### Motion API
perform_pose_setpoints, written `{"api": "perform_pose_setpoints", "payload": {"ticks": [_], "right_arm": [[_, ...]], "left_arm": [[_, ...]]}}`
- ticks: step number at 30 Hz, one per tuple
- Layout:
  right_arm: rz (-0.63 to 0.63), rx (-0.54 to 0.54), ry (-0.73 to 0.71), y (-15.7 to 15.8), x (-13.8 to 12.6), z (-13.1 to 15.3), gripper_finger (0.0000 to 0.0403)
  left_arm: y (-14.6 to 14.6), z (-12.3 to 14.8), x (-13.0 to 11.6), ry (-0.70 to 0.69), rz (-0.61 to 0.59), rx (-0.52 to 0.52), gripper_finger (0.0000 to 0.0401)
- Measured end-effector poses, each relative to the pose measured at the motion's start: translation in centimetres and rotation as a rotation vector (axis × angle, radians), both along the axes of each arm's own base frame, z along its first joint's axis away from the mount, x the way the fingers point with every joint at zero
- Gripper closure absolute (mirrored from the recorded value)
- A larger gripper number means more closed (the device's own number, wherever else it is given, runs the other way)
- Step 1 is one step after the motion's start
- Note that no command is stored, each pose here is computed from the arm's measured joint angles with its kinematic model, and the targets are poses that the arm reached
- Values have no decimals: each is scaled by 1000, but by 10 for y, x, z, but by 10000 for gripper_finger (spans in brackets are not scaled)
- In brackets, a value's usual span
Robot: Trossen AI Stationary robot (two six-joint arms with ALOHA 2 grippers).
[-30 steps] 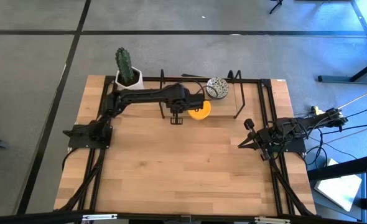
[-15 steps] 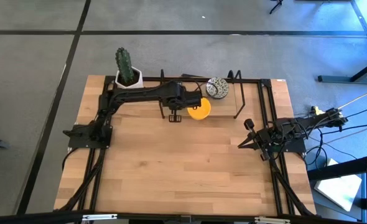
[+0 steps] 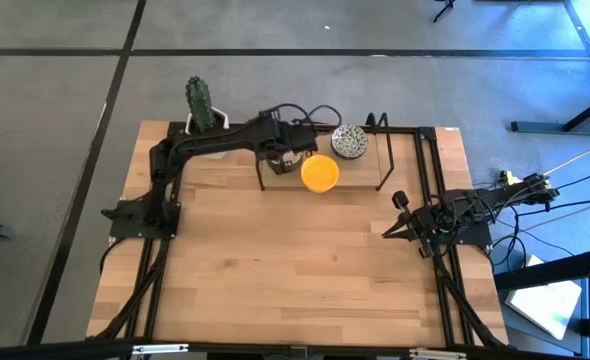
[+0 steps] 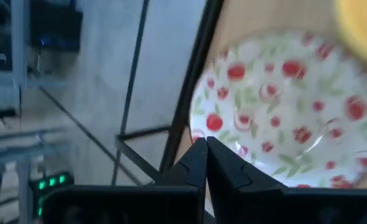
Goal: Pick & Place Mini bowls
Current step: Stack the green patterned bowl on the green patterned bowls on the shelf, then return to Home Position
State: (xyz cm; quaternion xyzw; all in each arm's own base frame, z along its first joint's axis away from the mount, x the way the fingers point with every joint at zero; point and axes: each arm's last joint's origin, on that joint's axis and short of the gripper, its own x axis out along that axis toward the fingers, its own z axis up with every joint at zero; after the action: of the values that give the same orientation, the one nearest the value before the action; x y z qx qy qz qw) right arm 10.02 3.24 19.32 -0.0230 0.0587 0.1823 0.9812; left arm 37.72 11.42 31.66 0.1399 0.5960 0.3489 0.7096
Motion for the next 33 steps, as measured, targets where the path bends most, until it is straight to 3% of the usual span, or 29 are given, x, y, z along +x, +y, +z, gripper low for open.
{"api": "perform_pose_setpoints", "payload": {"ticks": [9,21,24,27,33], "right_arm": [[1,-8,-3,0,0,0,382],[1,-4,-2,0,0,0,382],[1,-5,-1,0,0,0,382],[1,-8,-1,0,0,0,382],[-28,-10,-19,-1,0,1,382]], "left_arm": [[23,-44,-16,122,79,-110,399],[9,-36,-11,64,34,-86,399],[-3,-19,-14,27,2,-59,399],[-28,18,-23,-98,-73,-54,399],[-118,98,-73,-406,-392,-130,399]]}}
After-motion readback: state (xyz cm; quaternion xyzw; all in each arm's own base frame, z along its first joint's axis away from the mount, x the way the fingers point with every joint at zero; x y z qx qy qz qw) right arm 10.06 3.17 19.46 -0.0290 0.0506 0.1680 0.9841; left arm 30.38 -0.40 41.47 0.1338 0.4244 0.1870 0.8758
